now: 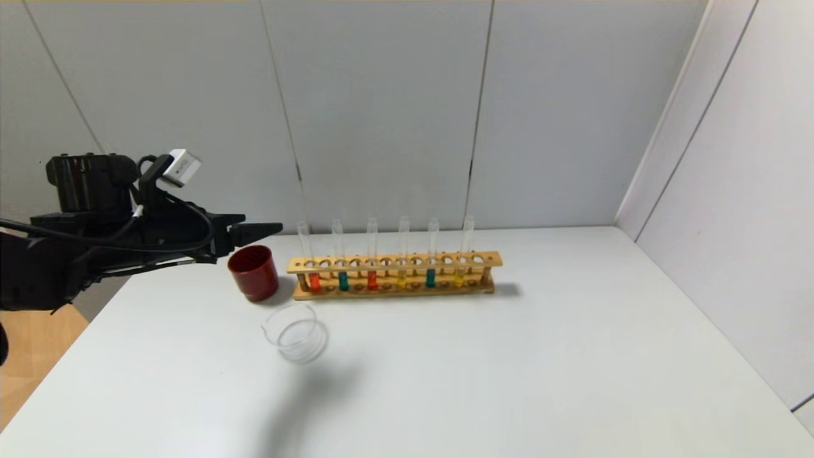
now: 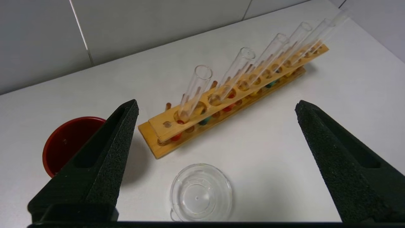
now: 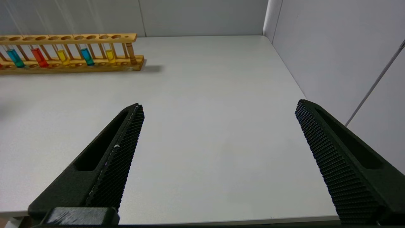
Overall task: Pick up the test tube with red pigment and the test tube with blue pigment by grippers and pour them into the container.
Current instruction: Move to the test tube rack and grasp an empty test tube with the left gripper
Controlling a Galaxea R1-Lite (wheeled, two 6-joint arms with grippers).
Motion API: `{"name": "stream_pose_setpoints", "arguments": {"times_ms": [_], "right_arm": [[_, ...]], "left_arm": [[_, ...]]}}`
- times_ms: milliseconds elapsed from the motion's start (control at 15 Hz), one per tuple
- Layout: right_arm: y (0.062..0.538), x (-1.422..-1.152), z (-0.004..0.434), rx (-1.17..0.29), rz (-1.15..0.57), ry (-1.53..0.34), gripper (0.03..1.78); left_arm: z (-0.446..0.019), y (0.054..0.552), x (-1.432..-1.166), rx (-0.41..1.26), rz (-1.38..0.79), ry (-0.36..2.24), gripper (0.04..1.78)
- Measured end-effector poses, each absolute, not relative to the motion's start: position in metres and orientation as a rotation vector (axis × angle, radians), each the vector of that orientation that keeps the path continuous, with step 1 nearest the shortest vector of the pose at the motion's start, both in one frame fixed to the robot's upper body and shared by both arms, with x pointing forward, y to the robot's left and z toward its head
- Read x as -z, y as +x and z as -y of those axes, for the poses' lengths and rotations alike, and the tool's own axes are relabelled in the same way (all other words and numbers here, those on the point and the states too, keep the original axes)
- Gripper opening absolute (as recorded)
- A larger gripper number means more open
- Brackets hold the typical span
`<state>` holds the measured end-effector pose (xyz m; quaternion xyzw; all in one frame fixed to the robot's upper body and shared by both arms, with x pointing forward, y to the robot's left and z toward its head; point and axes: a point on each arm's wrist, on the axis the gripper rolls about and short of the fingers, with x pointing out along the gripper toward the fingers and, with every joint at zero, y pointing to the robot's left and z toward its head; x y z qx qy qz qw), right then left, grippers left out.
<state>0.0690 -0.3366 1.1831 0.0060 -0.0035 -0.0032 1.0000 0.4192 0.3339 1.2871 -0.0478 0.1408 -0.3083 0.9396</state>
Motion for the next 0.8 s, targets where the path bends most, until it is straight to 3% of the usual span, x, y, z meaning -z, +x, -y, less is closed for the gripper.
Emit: {"name": "stream_pose_setpoints", "arguments": {"times_ms": [467,800], "right_arm": [[0.069,-1.183,0.337,0.006,0.007,0.012,1.75],[0.069,-1.183,0.337,0.006,0.007,0.012,1.75]], "left_arm": [[-0.319,0.456,-1.246,0.61,-0.326,-0.091,1.75],[-0.311,0.469,-1.234,0.622,-0.346,-0.092,1.75]]}}
